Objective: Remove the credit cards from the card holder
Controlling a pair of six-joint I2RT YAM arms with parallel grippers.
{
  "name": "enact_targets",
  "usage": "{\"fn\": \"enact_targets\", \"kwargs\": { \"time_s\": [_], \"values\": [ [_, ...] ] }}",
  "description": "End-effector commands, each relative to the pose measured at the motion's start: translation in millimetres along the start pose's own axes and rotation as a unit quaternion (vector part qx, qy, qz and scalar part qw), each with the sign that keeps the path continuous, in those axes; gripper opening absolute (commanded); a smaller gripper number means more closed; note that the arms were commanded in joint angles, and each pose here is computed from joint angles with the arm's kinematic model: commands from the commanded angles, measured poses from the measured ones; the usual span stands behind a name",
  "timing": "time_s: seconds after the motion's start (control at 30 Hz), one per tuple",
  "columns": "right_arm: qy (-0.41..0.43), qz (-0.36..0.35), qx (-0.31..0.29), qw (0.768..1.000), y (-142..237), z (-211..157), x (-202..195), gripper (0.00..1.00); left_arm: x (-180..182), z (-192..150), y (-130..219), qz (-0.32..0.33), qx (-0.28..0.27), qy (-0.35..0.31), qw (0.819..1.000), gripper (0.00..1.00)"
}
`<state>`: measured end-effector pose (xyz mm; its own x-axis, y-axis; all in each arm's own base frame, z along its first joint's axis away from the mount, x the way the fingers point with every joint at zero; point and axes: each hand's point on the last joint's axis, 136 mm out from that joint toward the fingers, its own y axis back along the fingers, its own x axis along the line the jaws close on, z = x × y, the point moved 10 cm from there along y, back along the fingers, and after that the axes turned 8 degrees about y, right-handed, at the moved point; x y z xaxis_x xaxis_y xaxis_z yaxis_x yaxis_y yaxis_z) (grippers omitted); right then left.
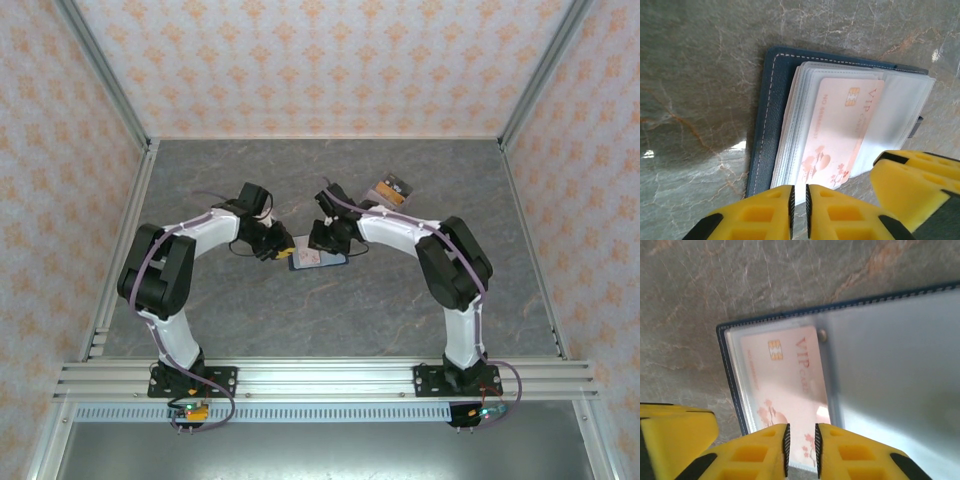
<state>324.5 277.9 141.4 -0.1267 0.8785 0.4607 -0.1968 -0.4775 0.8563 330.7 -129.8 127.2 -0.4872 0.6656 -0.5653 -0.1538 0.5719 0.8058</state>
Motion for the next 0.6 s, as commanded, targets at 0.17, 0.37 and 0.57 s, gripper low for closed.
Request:
{"fn": "enact_targets", "kwargs": {
  "time_s": [0.17,0.37,0.57],
  "values": [
    [0.028,0.024,0.009,0.999,-11,15,-8,0.21,-6,7,-8,0.001,0.007,-0.006,1.000,0.14],
    [0.026,0.006,0.020,0.999,-19,15,-13,0.25,-3,10,-15,0.007,0.009,-0.002,1.000,0.13],
    [0.026,0.021,0.031,0.999,-26,13,-13,0.26,4,9,-22,0.016,0.018,0.005,1.000,0.13]
  ]
}}
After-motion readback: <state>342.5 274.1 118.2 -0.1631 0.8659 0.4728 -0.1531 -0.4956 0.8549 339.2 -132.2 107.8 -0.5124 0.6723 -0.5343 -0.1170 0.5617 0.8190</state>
